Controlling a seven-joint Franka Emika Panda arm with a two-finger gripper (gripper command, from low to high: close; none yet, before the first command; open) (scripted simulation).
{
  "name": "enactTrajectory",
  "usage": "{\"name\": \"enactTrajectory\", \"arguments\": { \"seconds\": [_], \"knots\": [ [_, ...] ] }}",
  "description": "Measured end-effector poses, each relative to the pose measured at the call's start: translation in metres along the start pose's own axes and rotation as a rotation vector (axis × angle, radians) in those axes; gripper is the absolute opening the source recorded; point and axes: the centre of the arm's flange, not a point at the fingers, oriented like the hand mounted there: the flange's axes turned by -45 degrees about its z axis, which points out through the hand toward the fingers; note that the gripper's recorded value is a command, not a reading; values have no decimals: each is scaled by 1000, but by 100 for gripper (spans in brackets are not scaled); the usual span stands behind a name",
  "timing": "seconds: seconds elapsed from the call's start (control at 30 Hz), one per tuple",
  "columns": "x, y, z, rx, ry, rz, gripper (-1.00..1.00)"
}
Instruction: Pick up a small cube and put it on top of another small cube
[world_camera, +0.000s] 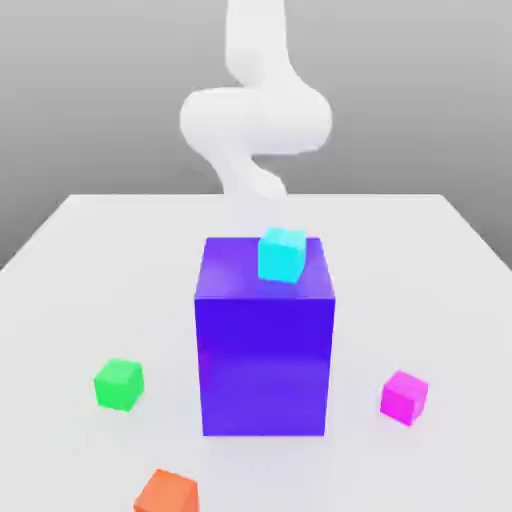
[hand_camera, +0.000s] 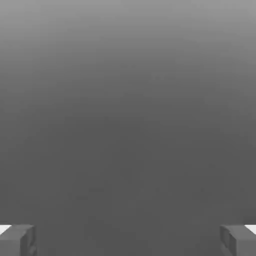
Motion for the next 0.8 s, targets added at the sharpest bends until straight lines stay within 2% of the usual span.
{"name": "enactTrajectory", "arguments": {
  "seconds": [0.2, 0.4, 0.7, 0.8],
  "knots": [
    [-47, -65, 137, 78, -197, -204, 0],
    [-135, -129, 239, 160, -380, -412, 0],
    [-318, -200, 321, 297, -643, -738, 0],
    [-347, -202, 342, 308, -666, -755, 0]
  ]
}}
